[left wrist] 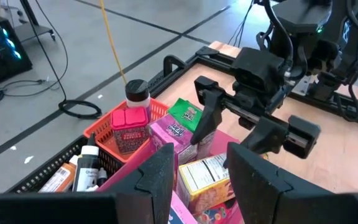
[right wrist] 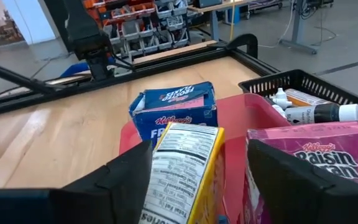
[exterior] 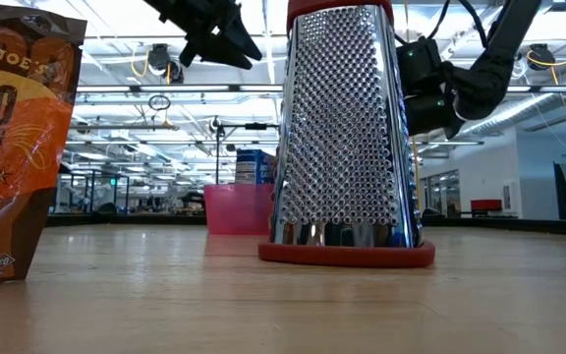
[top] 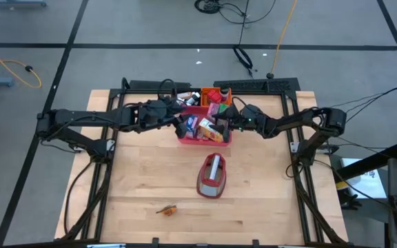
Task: Pick & Place Kitchen Items
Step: Put the orange seasoning pack into orange basket
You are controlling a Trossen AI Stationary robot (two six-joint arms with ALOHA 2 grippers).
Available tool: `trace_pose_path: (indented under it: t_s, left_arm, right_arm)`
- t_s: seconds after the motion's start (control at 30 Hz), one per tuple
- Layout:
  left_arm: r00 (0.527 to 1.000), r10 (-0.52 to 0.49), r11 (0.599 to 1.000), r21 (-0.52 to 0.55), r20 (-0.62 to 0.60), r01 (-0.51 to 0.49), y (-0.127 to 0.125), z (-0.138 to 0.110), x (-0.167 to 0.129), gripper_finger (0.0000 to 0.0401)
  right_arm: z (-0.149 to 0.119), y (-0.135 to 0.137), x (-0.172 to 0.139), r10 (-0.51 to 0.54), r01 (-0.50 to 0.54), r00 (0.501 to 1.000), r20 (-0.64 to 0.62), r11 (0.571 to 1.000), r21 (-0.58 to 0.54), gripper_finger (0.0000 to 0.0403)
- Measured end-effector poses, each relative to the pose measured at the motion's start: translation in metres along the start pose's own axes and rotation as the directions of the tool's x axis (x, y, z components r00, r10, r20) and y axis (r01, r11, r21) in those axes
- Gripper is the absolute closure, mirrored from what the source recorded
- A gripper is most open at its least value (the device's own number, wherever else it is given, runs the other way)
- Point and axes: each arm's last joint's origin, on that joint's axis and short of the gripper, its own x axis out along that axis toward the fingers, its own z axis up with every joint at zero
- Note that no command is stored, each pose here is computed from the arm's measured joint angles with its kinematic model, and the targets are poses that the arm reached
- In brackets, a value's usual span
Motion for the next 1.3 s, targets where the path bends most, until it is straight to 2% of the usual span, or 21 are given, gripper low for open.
trace_pose_path:
  t_s: [0.33,0.5,0.63,0.77,0.97,1.3]
  left_arm:
    - [1.000,-0.012,1.000,-0.013,0.006,0.012,-0.001,0.001,0.000,0.0251]
    - [0.990,-0.097,0.995,0.009,-0.105,0.098,-0.006,-0.010,-0.002,0.0251]
    - [0.952,-0.195,0.980,-0.010,-0.238,0.198,-0.016,-0.023,-0.008,0.0251]
    - [0.914,-0.236,0.968,0.008,-0.330,0.253,-0.035,-0.036,-0.020,0.0251]
    - [0.854,-0.329,0.931,0.016,-0.403,0.366,-0.070,-0.054,-0.047,0.0251]
    - [0.741,-0.470,0.868,-0.101,-0.480,0.485,-0.121,-0.083,-0.102,0.0251]
  right_arm:
    - [0.028,0.010,-0.019,0.013,-0.011,0.999,0.044,0.999,-0.035,0.0140]
    - [0.037,0.019,-0.030,0.033,-0.032,0.999,0.022,0.999,-0.043,0.0141]
    - [0.044,0.030,-0.038,0.062,-0.061,0.998,0.016,0.995,-0.078,0.0140]
    - [0.051,0.039,-0.046,0.089,-0.086,0.996,0.027,0.991,-0.107,0.0140]
    - [0.054,0.048,-0.055,0.121,-0.115,0.992,0.044,0.985,-0.125,0.0140]
    - [0.046,0.049,-0.058,0.122,-0.120,0.992,0.024,0.988,-0.096,0.0140]
